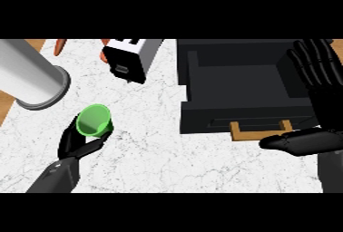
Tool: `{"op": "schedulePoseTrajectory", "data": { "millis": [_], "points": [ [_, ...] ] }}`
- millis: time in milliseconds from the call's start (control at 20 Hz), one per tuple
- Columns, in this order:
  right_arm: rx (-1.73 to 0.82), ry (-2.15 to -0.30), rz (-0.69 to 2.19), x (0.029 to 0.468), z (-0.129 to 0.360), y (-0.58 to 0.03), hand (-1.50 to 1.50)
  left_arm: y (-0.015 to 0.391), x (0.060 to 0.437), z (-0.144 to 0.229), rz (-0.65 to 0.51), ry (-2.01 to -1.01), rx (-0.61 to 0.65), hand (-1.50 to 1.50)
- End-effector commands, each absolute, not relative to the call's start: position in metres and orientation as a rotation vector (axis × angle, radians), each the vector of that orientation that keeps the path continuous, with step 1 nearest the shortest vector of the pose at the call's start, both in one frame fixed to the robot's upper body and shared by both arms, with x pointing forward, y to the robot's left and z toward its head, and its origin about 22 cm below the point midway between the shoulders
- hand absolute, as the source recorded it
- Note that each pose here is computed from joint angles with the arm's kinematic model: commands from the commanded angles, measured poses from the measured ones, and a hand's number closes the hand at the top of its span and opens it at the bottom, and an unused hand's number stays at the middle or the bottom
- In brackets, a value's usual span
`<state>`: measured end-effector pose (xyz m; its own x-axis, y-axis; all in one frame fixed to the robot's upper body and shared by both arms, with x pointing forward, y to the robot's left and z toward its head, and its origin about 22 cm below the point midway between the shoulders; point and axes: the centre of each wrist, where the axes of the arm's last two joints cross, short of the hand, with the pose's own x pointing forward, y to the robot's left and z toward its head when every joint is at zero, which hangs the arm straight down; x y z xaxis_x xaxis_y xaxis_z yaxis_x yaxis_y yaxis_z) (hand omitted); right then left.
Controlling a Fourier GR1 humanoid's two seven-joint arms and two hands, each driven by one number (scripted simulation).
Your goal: Pick up the cup, place it into the drawer and close the drawer
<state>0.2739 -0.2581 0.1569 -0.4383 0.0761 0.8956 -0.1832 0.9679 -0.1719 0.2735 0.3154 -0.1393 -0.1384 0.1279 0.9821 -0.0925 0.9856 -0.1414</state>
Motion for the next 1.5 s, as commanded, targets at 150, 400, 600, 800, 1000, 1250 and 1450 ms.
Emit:
{"op": "schedulePoseTrajectory", "data": {
  "millis": [150, 400, 600, 800, 1000, 1250, 1450],
  "points": [
    [0.065, -1.987, 0.283, 0.277, 0.149, -0.265, -1.5, 0.312, 0.29, -0.127, 0.151, -1.932, 0.22, 1.5],
    [0.061, -2.008, 0.274, 0.271, 0.158, -0.256, -1.5, 0.306, 0.302, -0.118, 0.248, -2.054, 0.159, 1.5],
    [0.067, -1.987, 0.284, 0.275, 0.167, -0.263, -1.5, 0.293, 0.304, -0.12, 0.259, -2.089, 0.025, 1.5],
    [0.046, -1.988, 0.27, 0.26, 0.14, -0.254, -1.5, 0.276, 0.304, -0.123, 0.252, -2.096, -0.029, 1.5],
    [0.017, -1.965, 0.277, 0.275, 0.142, -0.265, -1.5, 0.266, 0.347, -0.079, 0.095, -2.123, -0.152, 1.5],
    [0.023, -1.966, 0.256, 0.271, 0.137, -0.267, -1.5, 0.223, 0.394, -0.018, 0.048, -2.177, -0.21, 1.5],
    [-0.017, -1.977, 0.242, 0.272, 0.14, -0.276, -1.5, 0.174, 0.406, 0.019, -0.059, -2.172, -0.295, 1.5]
  ]
}}
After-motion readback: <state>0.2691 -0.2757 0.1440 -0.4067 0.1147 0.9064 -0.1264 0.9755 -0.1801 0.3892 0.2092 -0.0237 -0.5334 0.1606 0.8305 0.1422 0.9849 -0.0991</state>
